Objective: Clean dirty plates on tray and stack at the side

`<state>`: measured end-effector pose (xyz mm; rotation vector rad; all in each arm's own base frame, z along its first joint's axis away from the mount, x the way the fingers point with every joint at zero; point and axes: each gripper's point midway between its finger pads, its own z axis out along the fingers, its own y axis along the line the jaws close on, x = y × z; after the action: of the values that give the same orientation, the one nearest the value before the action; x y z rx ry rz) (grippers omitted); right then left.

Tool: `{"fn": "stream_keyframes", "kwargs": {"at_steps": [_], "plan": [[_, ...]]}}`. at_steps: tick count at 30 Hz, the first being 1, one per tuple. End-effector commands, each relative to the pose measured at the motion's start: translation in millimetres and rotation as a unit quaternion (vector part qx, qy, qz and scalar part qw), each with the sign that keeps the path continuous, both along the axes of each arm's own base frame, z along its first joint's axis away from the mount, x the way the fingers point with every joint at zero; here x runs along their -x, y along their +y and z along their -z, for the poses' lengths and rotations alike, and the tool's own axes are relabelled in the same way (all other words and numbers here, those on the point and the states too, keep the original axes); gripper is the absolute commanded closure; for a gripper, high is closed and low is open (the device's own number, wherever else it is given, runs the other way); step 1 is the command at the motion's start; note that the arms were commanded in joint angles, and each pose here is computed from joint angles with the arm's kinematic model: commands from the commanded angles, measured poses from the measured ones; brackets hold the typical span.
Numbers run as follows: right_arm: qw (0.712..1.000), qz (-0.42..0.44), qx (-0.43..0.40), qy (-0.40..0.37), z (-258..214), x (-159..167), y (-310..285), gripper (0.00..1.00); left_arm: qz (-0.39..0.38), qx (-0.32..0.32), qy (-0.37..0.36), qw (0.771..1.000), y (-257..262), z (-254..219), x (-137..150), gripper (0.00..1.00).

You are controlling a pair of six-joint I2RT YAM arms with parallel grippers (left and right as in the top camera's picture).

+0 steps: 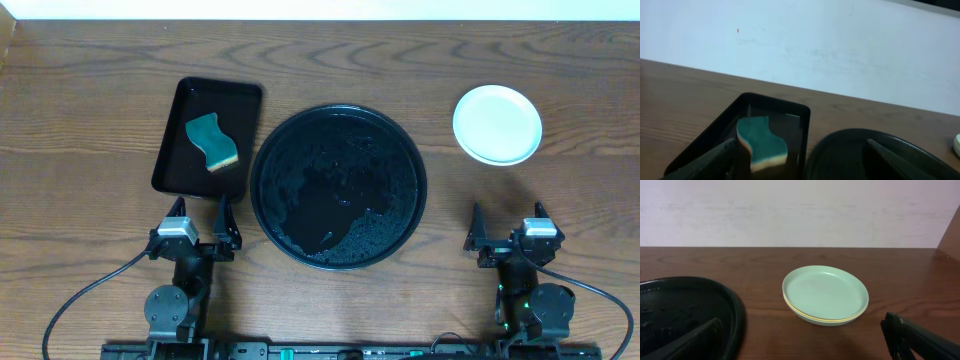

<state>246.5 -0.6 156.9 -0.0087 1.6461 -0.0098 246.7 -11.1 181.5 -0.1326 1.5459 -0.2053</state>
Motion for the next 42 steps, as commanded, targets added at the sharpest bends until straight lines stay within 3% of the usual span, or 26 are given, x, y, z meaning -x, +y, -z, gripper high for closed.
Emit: {"fn": "stream_keyframes", "kwargs": {"at_steps": [1,6,14,42], "plan": [[1.000,0.004,0.006,0.000,0.7,0.3,-2.6,0.01,-0.006,-0.014,-0.018,1.000,2.3,-6.9,0.5,0.21],[1.000,0.004,0.006,0.000,0.7,0.3,-2.6,0.01,-0.007,-0.035,0.000,0.999,2.5,2.0,0.2,0.21],[1.000,0.004,0.006,0.000,0.6,0.3,-2.6,0.01,-0.013,-0.034,0.087,0.996,6.8,44.5,2.9,0.21],[1.000,0.004,0.006,0.000,0.7,0.3,-2.6,0.01,-0.016,-0.032,0.087,0.996,8.8,44.5,2.9,0.21]]}}
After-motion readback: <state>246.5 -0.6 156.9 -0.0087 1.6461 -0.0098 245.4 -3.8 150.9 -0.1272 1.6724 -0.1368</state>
